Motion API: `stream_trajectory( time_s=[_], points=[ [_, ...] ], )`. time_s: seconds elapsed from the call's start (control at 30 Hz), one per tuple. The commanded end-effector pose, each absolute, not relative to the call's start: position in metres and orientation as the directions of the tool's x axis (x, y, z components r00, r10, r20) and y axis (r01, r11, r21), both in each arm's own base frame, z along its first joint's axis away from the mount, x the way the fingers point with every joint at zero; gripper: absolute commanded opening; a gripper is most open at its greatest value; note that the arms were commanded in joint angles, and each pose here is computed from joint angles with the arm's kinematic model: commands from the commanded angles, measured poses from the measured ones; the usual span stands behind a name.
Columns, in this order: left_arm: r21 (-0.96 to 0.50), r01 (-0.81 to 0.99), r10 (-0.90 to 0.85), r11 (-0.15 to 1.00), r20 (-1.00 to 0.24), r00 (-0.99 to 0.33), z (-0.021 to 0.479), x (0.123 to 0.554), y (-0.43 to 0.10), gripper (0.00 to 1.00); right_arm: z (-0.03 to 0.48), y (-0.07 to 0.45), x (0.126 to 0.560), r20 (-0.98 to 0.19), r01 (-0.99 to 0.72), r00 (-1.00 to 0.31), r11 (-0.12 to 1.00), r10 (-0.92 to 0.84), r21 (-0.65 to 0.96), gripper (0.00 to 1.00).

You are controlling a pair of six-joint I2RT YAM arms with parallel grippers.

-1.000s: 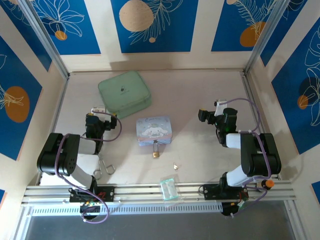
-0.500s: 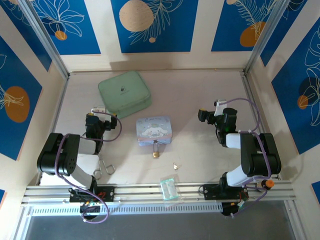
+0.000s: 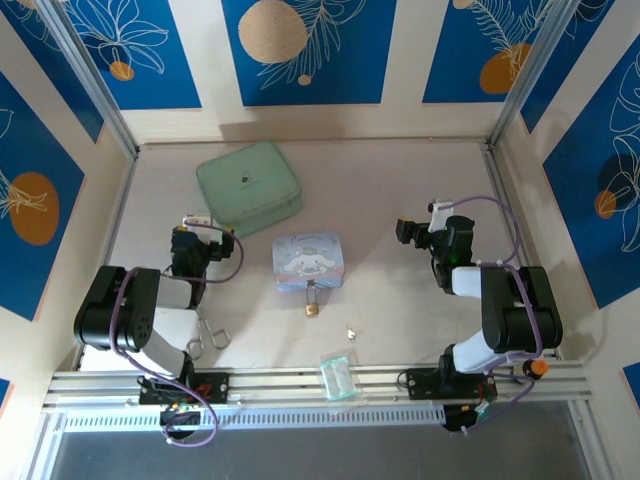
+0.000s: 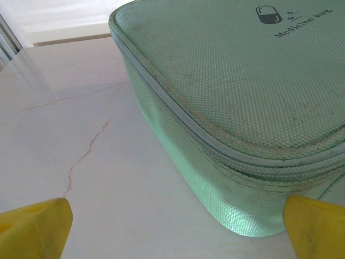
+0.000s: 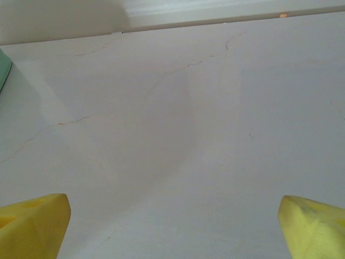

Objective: Unlock a padlock with a key

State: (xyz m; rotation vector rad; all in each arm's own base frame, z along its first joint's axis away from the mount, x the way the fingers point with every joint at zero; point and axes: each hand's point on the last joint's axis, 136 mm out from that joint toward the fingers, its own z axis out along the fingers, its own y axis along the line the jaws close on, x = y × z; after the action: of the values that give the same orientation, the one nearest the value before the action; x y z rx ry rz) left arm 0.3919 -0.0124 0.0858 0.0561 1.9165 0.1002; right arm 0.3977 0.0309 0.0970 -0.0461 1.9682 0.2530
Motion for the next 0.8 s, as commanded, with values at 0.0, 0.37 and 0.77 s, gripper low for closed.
stream_trajectory(
  time_s=[0.0,0.37,0.77],
  points=[
    [0.097,0.006,0.094,0.995,-0.941,-0.324,0.092,0.396,-0.014,0.99,0.096,0.034,0.397,-0.918,-0.172,-0.390,0.974,0.069,0.146,0.99],
    [0.097,0.007,0.094,0.995,-0.941,-0.324,0.092,0.397,-0.014,0.99,0.096,0.034,0.397,-0.918,-0.173,-0.390,0.974,0.067,0.145,0.99],
    [0.090,-0.057,0.073,0.994,-0.964,-0.256,0.128,0.378,-0.004,0.99,0.118,0.043,0.397,-0.909,-0.203,-0.416,0.971,0.029,0.123,0.99]
  ],
)
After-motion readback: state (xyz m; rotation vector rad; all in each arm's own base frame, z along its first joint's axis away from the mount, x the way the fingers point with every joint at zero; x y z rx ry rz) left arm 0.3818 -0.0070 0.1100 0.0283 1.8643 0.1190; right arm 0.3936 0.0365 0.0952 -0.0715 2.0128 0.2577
